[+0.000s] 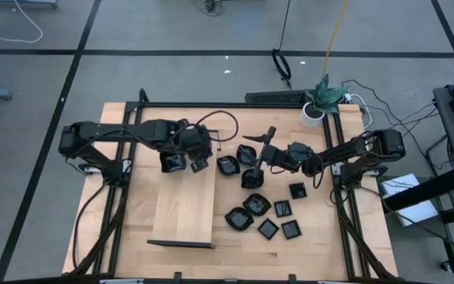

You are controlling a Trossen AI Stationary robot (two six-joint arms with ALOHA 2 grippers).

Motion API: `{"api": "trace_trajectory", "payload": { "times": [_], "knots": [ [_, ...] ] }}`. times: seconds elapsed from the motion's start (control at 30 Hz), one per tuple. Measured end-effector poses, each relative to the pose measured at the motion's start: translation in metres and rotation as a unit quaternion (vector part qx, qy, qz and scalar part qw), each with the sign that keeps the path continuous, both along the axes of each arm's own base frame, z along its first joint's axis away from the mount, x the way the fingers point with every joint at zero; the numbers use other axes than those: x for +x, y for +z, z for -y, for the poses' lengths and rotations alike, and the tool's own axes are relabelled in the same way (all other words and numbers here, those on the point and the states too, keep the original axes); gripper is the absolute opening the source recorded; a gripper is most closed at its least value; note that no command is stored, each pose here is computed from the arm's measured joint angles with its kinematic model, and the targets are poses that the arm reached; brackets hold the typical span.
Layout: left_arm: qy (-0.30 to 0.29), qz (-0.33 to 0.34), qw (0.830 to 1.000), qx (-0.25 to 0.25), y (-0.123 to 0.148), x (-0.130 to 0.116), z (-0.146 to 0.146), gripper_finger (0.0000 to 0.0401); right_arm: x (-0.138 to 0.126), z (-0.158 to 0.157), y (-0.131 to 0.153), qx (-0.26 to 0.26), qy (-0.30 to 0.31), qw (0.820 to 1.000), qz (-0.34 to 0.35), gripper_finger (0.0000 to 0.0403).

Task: Pick & Place Mini shaped plates
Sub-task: Put the square plate on the shelf, then stack the square plate on top of the square plate on the shelf

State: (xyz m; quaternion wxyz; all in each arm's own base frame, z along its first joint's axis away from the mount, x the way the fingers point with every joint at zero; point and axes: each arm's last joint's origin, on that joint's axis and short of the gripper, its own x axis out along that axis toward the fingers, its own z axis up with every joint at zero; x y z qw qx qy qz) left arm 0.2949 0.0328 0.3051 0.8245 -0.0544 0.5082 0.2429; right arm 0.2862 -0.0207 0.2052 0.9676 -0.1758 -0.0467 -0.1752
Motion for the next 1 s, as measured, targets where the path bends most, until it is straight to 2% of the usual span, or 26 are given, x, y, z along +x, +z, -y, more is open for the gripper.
{"api": "trace_trajectory", "payload": {
  "times": [0.2, 0.3, 0.5, 0.67, 0.87, 1.0],
  "knots": [
    [0.024, -0.01, 0.999, 0.021, 0.0, -0.003, -0.002, 0.0122, 0.0, 0.0, 0.0, 0.0, 0.0, 1.0, 0.0, 0.0212],
    [0.023, -0.004, 0.998, 0.055, 0.006, -0.007, -0.001, 0.0147, 0.0, 0.0, 0.0, 0.0, 0.0, 1.0, 0.0, 0.0212],
    [0.018, 0.092, 0.986, 0.14, 0.047, -0.029, 0.011, 0.0181, 0.0, 0.0, 0.0, 0.0, 0.0, 1.0, -0.003, 0.0212],
    [-0.02, 0.186, 0.971, 0.151, 0.066, -0.059, 0.027, 0.0186, 0.001, 0.0, -0.003, 0.007, 0.0, 1.0, -0.014, 0.0212],
    [-0.044, 0.271, 0.951, 0.142, 0.029, -0.097, 0.039, 0.0186, -0.003, -0.006, -0.002, 0.056, 0.015, 0.997, -0.058, 0.0212],
    [-0.073, 0.345, 0.927, 0.129, 0.008, -0.119, 0.044, 0.0186, -0.009, -0.023, 0.011, 0.114, 0.033, 0.975, -0.186, 0.0212]
  ]
}}
